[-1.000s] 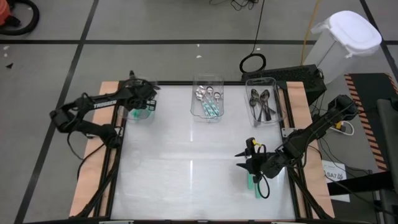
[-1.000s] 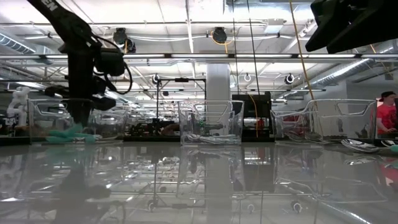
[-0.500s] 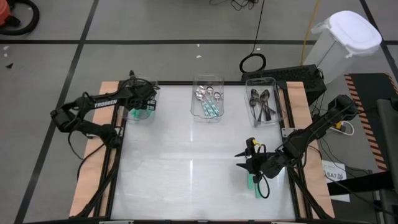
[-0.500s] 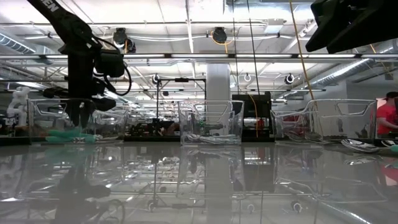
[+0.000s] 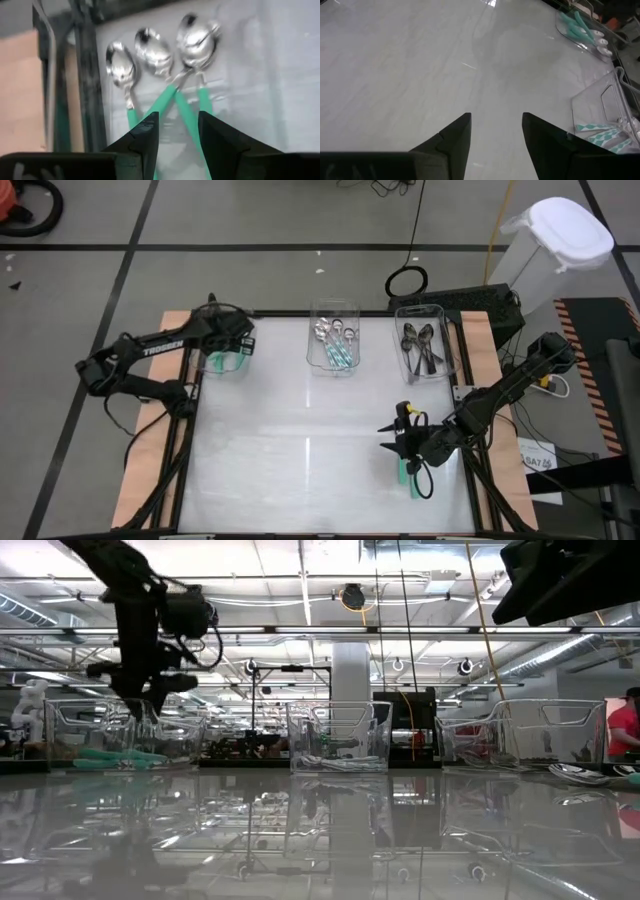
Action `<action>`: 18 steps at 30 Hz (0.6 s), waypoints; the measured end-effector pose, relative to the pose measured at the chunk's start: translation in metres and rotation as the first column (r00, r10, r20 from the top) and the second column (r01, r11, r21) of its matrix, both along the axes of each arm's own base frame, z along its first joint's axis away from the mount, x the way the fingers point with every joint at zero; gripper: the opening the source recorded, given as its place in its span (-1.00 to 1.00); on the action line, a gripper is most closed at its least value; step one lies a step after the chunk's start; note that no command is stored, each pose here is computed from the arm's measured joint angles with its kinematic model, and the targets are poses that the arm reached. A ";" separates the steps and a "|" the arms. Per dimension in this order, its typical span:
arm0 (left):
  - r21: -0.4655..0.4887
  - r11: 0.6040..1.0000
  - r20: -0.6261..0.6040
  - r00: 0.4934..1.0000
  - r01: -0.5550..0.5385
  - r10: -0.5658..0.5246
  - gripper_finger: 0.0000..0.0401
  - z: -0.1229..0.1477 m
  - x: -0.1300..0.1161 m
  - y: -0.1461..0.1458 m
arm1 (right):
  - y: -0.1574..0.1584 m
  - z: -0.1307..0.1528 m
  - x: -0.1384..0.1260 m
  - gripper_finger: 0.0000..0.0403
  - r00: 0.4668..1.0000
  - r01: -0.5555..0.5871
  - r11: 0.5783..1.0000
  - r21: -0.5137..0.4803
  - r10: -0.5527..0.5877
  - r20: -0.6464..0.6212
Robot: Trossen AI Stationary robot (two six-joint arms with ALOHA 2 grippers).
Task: Sort silverware by color (type)
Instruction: Put the green spoon into the left transparent bin
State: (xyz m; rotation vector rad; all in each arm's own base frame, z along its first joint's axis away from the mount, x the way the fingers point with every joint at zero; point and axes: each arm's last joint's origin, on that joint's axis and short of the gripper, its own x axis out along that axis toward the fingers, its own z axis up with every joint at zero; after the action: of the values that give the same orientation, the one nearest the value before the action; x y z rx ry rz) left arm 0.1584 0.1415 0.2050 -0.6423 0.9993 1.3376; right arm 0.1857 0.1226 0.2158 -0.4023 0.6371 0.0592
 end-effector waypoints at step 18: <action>0.311 0.825 0.065 0.855 0.472 -0.514 -0.31 0.052 0.070 -0.120 | -0.007 -0.008 -0.011 -0.15 0.943 0.323 0.906 0.273 -0.284 -0.173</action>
State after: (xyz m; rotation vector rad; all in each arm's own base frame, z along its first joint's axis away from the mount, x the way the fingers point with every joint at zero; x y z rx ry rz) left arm 0.2280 0.0216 0.2566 -0.2275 0.7624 0.9270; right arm 0.1750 0.1159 0.2073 -0.0021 0.8007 -0.1173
